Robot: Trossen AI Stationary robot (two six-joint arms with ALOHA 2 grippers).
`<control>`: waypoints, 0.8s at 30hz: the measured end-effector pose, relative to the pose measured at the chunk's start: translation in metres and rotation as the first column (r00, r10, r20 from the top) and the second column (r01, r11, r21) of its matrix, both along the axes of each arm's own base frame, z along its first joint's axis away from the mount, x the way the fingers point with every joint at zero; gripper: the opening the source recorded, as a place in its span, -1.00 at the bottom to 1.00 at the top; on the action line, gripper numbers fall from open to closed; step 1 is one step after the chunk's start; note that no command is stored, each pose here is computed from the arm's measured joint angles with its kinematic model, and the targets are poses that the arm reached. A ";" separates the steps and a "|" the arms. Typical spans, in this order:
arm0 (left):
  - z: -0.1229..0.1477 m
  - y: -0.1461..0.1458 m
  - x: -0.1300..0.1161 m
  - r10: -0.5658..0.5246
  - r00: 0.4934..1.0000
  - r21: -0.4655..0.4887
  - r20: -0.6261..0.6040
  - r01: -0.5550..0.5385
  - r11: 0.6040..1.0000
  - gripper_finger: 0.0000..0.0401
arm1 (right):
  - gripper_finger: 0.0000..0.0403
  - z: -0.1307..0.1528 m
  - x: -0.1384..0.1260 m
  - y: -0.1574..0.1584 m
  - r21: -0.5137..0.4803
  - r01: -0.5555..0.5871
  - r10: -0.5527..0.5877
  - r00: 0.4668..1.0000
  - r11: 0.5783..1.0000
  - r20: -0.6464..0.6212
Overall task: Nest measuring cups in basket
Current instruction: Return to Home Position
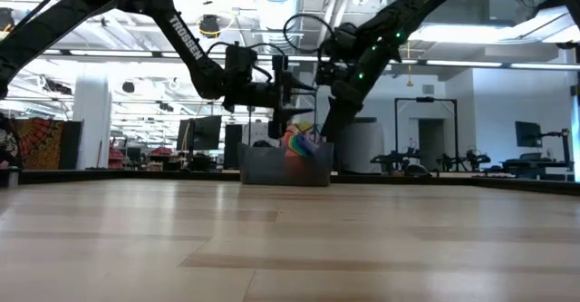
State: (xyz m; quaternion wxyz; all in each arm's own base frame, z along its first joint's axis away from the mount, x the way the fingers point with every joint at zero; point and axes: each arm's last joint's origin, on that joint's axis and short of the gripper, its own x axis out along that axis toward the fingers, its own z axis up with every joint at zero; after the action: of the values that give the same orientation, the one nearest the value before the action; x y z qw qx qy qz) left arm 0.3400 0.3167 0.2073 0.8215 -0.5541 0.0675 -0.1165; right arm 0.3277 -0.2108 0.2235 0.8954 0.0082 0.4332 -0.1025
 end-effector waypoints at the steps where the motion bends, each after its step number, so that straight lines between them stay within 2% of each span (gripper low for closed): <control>1: 0.003 -0.002 0.001 -0.001 1.000 0.017 0.008 0.001 1.000 -0.03 | -0.39 0.004 -0.001 0.000 0.001 0.004 -0.004 1.000 1.000 0.016; 5: 0.029 -0.008 -0.003 0.011 0.998 0.116 0.058 -0.017 0.993 -0.03 | -0.39 0.023 -0.012 -0.002 0.055 0.034 -0.039 0.995 0.998 0.089; 8: 0.056 -0.014 -0.010 0.057 0.994 0.211 0.094 -0.076 0.974 -0.03 | -0.39 0.044 -0.025 -0.003 0.081 0.053 -0.067 0.982 0.995 0.175; 13: 0.095 -0.032 -0.024 0.180 0.981 0.382 0.070 -0.193 0.904 -0.03 | -0.39 0.070 -0.047 0.003 0.076 0.097 -0.115 0.951 0.992 0.287; 20: 0.117 -0.064 -0.034 0.239 0.970 0.543 -0.044 -0.178 0.820 -0.03 | -0.40 0.087 -0.058 0.027 0.108 0.082 -0.117 0.923 0.991 0.366; 24: 0.122 -0.080 -0.041 0.363 0.920 0.643 -0.149 -0.189 0.742 -0.03 | -0.44 0.082 -0.054 0.038 0.152 0.072 -0.123 0.924 0.986 0.361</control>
State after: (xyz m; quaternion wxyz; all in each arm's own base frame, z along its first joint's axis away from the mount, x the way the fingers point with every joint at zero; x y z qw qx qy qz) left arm 0.2985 0.2364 0.3293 0.9481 -0.2694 0.1272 0.1109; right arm 0.2733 -0.1729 0.3055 0.9520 0.1097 0.2621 -0.1140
